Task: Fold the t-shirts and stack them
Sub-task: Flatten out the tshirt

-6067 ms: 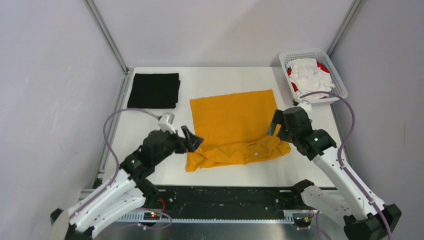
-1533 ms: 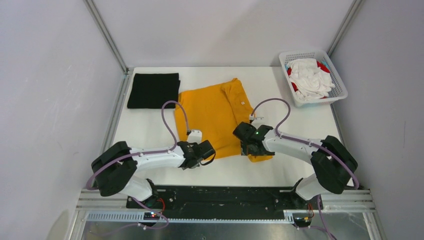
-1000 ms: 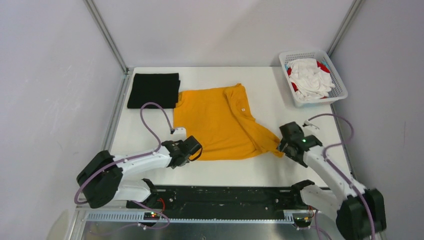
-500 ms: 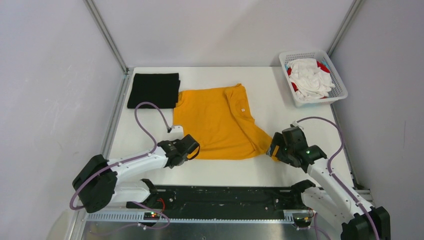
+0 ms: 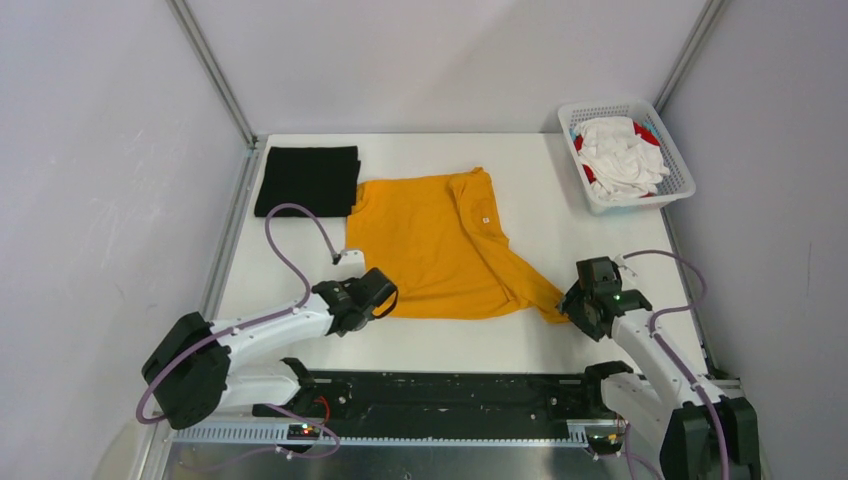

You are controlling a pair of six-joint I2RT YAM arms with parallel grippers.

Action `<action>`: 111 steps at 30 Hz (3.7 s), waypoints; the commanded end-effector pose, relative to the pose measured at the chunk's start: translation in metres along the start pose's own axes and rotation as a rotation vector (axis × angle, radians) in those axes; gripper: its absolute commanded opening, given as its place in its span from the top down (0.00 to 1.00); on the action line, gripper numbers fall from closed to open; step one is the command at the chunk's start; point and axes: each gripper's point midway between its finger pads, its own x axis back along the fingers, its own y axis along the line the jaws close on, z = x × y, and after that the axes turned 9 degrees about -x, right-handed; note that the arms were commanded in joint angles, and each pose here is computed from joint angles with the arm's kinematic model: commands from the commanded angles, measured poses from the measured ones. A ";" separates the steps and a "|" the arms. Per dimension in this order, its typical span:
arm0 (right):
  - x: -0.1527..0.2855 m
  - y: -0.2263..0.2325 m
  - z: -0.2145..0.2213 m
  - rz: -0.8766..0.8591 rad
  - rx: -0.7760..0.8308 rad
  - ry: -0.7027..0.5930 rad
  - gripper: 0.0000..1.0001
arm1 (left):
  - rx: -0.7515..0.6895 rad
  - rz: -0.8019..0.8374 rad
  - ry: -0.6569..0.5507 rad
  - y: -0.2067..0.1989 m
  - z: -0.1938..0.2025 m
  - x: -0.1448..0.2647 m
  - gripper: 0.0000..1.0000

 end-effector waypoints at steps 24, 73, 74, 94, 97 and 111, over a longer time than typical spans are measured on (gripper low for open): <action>-0.020 0.034 0.012 -0.092 0.077 0.027 1.00 | 0.049 -0.036 -0.082 0.010 -0.026 0.004 1.00; 0.604 0.080 -0.188 -1.359 0.080 -0.991 1.00 | 0.303 0.746 -1.390 0.199 -0.261 0.499 1.00; 0.604 0.081 -0.183 -1.375 0.099 -0.975 1.00 | 0.303 0.746 -1.386 0.198 -0.260 0.497 1.00; 0.388 0.162 -0.224 -0.942 -0.030 -0.833 1.00 | 0.384 -0.027 -0.868 0.110 -0.302 0.222 1.00; 0.353 0.174 -0.231 -0.857 -0.032 -0.824 1.00 | 0.419 -0.082 -0.795 0.107 -0.306 0.176 1.00; 0.198 0.244 -0.253 -0.621 0.023 -0.752 1.00 | 0.338 -0.221 -0.627 0.080 -0.342 0.042 1.00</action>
